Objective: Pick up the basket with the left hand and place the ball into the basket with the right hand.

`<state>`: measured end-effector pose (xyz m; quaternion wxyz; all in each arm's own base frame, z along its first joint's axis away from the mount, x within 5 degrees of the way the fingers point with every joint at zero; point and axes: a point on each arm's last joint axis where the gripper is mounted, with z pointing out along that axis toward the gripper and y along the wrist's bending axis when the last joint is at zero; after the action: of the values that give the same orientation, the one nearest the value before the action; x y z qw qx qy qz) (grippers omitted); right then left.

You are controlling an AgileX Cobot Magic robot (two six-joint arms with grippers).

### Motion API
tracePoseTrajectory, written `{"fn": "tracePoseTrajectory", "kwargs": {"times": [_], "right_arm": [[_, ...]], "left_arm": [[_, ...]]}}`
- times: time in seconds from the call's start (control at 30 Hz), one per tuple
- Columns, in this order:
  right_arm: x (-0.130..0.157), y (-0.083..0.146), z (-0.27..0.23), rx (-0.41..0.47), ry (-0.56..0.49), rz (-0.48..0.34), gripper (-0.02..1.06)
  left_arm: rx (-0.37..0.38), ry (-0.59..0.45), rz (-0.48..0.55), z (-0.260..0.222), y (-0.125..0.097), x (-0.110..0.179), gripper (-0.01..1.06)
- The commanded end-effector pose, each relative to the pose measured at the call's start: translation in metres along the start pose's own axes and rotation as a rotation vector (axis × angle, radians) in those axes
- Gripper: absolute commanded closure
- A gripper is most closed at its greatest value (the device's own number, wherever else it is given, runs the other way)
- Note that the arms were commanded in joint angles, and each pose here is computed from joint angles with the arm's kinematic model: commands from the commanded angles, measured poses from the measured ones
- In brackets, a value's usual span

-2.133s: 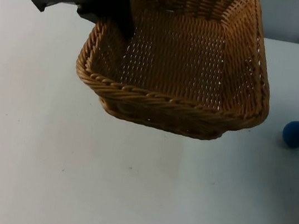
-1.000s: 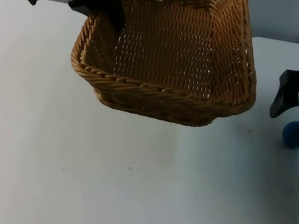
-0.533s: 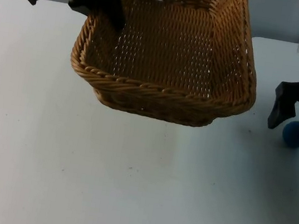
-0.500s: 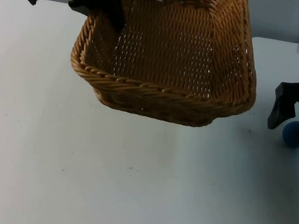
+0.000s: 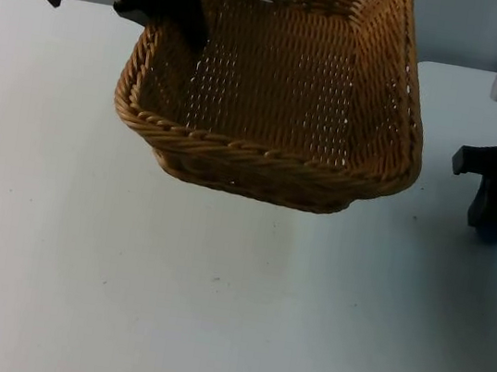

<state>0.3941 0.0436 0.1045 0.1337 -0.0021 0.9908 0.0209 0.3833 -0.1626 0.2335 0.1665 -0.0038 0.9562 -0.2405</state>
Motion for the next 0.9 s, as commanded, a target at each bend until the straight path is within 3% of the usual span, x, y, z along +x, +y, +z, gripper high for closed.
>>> {"fn": "tracePoseTrajectory", "kwargs": {"times": [0.0, 0.2, 0.4, 0.67, 0.73, 0.8, 0.87], "right_arm": [[-0.003, 0.001, -0.001, 0.014, -0.015, -0.012, 0.71], [-0.002, 0.000, -0.001, 0.025, -0.002, 0.000, 0.90], [0.000, 0.000, -0.011, 0.027, 0.020, -0.004, 0.91], [-0.011, 0.002, -0.065, 0.015, -0.100, -0.026, 0.91], [-0.011, 0.002, -0.072, 0.014, -0.109, -0.030, 0.93], [-0.011, 0.003, -0.097, -0.003, -0.148, -0.014, 1.03], [-0.011, 0.004, -0.108, -0.010, -0.174, -0.011, 1.04]], "left_arm": [[0.023, -0.025, -0.012, -0.005, -0.004, -0.002, 1.05], [0.023, -0.025, -0.012, -0.005, -0.004, -0.002, 1.05], [0.023, -0.025, -0.012, -0.005, -0.004, -0.002, 1.05], [0.022, -0.026, -0.011, -0.004, -0.004, -0.003, 1.05], [0.022, -0.026, -0.011, -0.004, -0.004, -0.003, 1.05], [0.022, -0.026, -0.011, -0.004, -0.004, -0.003, 1.05], [0.022, -0.028, -0.009, -0.004, -0.004, -0.003, 1.05]]}}
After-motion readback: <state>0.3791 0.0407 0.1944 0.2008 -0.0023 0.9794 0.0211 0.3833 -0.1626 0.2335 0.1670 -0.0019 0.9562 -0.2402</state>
